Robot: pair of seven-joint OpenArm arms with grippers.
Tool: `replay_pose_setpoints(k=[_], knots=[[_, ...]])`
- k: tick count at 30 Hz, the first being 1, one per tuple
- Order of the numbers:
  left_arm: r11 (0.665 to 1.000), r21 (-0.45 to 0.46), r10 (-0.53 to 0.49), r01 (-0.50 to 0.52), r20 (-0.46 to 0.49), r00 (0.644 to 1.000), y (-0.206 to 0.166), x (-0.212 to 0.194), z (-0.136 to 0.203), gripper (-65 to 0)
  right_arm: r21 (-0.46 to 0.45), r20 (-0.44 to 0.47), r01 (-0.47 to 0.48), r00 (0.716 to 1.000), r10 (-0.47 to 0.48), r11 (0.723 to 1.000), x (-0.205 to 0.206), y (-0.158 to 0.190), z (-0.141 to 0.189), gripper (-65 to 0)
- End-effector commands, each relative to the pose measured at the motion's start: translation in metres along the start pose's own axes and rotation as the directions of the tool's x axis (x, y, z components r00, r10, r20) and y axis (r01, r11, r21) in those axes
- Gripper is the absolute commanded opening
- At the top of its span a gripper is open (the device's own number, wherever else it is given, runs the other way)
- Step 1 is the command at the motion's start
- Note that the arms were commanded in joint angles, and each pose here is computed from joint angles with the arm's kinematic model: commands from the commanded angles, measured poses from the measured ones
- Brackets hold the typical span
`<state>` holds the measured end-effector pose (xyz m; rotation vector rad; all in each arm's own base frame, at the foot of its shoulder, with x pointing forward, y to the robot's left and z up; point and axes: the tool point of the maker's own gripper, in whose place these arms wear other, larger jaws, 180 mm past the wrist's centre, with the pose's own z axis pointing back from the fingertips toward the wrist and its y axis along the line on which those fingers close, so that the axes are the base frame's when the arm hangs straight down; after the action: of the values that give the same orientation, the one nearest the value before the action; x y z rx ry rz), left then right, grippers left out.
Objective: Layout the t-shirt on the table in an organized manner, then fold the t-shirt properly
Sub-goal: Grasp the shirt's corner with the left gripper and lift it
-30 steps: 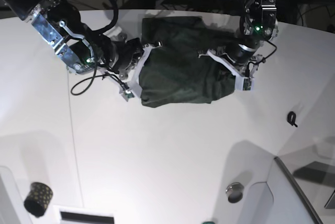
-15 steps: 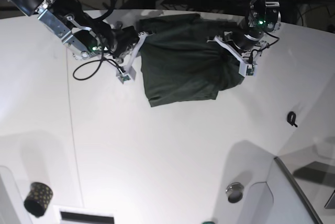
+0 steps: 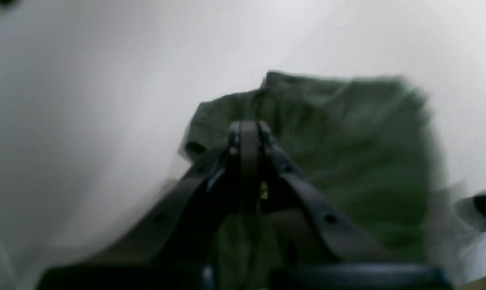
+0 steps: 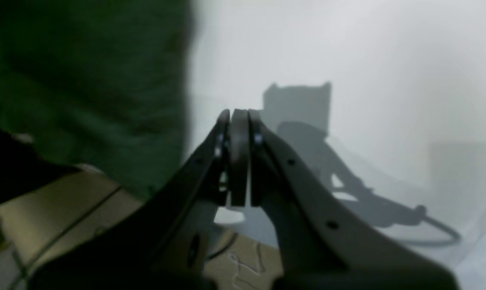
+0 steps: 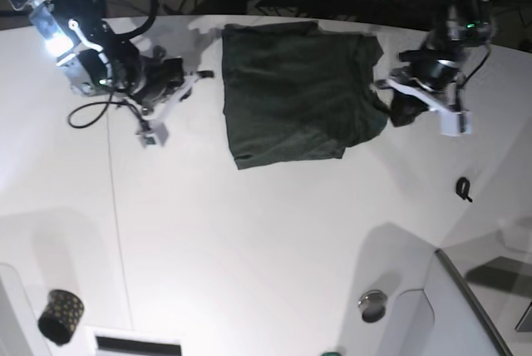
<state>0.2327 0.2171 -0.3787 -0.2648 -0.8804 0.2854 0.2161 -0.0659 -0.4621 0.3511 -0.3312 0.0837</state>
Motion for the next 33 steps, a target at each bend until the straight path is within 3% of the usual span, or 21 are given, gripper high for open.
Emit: replay_pose_setpoints(k=[1, 2, 4, 6, 8, 12, 14, 20, 25, 33], knots=[[0.999, 0.016, 0.052, -0.052, 0.029, 0.998, 0.015, 0.011, 0.006, -65.0, -0.011, 0.041, -0.004, 0.999, 0.005, 1.000, 0.013, -0.008, 0.007, -64.4], [0.993, 0.017, 0.116, -0.117, 0.031, 0.993, 0.027, 0.013, 0.011, -57.8, -0.026, 0.043, 0.002, 0.999, -0.001, 1.000, 0.013, -0.016, 0.009, -64.4], [0.982, -0.003, 0.187, -0.187, 0.018, 0.982, 0.043, 0.011, 0.014, -36.9, -0.040, 0.051, 0.013, 0.999, -0.011, 0.999, 0.015, -0.024, 0.012, -64.4], [0.982, -0.038, 0.183, -0.183, -0.002, 0.983, 0.047, 0.004, 0.013, -16.5, -0.046, 0.052, 0.024, 0.998, -0.022, 0.999, 0.014, -0.028, 0.013, -64.4], [0.984, -0.081, 0.155, -0.156, -0.027, 0.988, 0.043, -0.005, 0.011, -1.0, -0.056, 0.054, 0.025, 0.998, -0.022, 0.998, 0.015, -0.032, 0.015, -64.4], [0.976, -0.133, 0.161, -0.171, -0.087, 0.983, 0.046, -0.034, 0.002, -0.7, -0.052, 0.052, 0.025, 0.998, -0.022, 0.998, 0.014, -0.030, 0.014, -64.4], [0.968, -0.144, 0.190, -0.204, -0.105, 0.976, 0.046, -0.045, -0.007, -5.1, -0.052, 0.052, 0.025, 0.998, -0.022, 0.998, 0.014, -0.030, 0.014, -64.4], [0.982, -0.098, 0.143, -0.162, -0.182, 0.973, 0.039, -0.075, -0.027, -9.2, -0.056, 0.053, 0.024, 0.998, -0.021, 0.998, 0.014, -0.033, 0.015, -64.4], [0.985, -0.144, 0.053, -0.094, -0.267, 0.962, 0.001, -0.101, -0.049, -9.2, -0.056, 0.051, 0.024, 0.998, -0.021, 0.998, 0.013, -0.033, 0.015, -64.4], [0.964, -0.220, 0.060, -0.148, -0.360, 0.931, -0.037, -0.121, -0.086, -9.4, -0.060, 0.054, 0.027, 0.998, -0.023, 0.998, 0.015, -0.034, 0.015, -64.4]])
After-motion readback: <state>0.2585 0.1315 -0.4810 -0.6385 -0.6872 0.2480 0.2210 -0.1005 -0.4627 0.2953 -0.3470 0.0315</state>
